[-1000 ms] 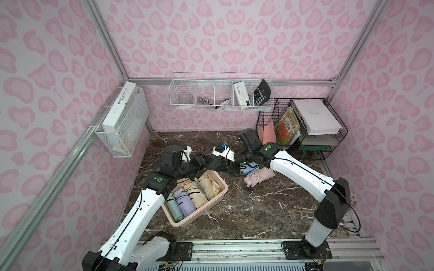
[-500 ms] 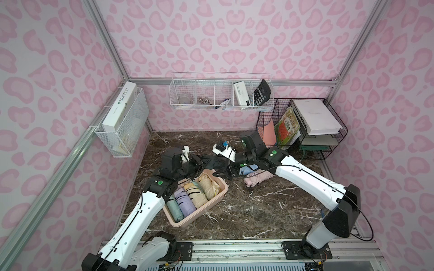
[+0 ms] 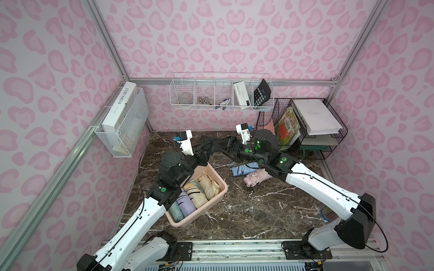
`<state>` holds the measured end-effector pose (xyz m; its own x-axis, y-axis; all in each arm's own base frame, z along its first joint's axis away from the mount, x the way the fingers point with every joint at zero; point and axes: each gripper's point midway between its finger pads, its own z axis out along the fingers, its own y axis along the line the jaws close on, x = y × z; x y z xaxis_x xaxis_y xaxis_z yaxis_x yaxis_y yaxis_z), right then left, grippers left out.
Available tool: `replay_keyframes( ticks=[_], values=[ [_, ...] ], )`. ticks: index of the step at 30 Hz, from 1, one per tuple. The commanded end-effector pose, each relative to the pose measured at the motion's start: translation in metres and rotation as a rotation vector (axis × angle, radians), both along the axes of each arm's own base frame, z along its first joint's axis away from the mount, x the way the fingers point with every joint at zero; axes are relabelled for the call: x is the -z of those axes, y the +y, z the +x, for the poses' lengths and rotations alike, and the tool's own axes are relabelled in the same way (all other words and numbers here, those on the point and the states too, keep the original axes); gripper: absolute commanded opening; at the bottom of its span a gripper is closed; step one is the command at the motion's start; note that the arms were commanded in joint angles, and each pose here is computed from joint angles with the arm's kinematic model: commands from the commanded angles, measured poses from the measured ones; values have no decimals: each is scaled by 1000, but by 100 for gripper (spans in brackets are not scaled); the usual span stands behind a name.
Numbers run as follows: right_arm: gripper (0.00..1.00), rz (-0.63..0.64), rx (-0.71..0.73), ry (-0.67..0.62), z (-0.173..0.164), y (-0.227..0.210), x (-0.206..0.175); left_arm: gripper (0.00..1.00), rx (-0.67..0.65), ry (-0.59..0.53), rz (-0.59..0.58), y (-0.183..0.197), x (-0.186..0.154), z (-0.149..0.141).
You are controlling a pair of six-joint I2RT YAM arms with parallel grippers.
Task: Put the umbrella into the storage box
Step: Pick up the umbrella from the center of the board.
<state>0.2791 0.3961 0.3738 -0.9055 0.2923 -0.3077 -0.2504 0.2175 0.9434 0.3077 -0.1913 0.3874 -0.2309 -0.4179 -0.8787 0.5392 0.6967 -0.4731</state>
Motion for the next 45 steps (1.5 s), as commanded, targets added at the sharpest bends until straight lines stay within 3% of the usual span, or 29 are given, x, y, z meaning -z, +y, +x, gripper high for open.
replay_keyframes(
  ticks=[1, 8, 18, 25, 29, 30, 31, 32, 35, 37, 40, 42, 45],
  values=[
    [99, 256, 19, 172, 2, 2, -34, 0, -11, -291, 113, -2, -37, -14],
    [98, 438, 27, 287, 4, 6, -49, 0, 18, -403, 195, -6, -42, -31],
    [64, 531, 1, 354, 5, 17, -58, 0, 139, -527, 374, -19, -34, -60],
    [32, 566, -23, 361, 3, 26, -63, 1, 201, -534, 494, -20, -19, -77],
    [17, 567, -34, 352, 1, 30, -63, 54, 194, -518, 539, -10, -11, -87],
    [15, 557, -29, 347, 2, 30, -60, 87, 188, -514, 541, -7, -11, -91],
    [14, 550, -26, 343, 3, 30, -58, 98, 183, -507, 547, -3, -8, -95],
    [14, 536, -20, 331, 3, 30, -54, 99, 181, -492, 555, 2, -6, -99],
    [11, 446, 8, 283, 8, 26, -33, 99, 170, -441, 557, 17, -1, -116],
    [9, 320, 18, 213, 10, 24, -13, 99, 140, -393, 531, 32, -1, -129],
    [7, 14, -10, 46, 9, 29, 16, 99, 33, -282, 448, 65, -1, -144],
    [6, -242, -72, -42, 0, 35, 52, 98, -90, -147, 353, 94, 4, -147],
    [6, -507, -196, -163, -18, 46, 90, 98, -268, 98, 249, 138, 27, -155]
  ],
)
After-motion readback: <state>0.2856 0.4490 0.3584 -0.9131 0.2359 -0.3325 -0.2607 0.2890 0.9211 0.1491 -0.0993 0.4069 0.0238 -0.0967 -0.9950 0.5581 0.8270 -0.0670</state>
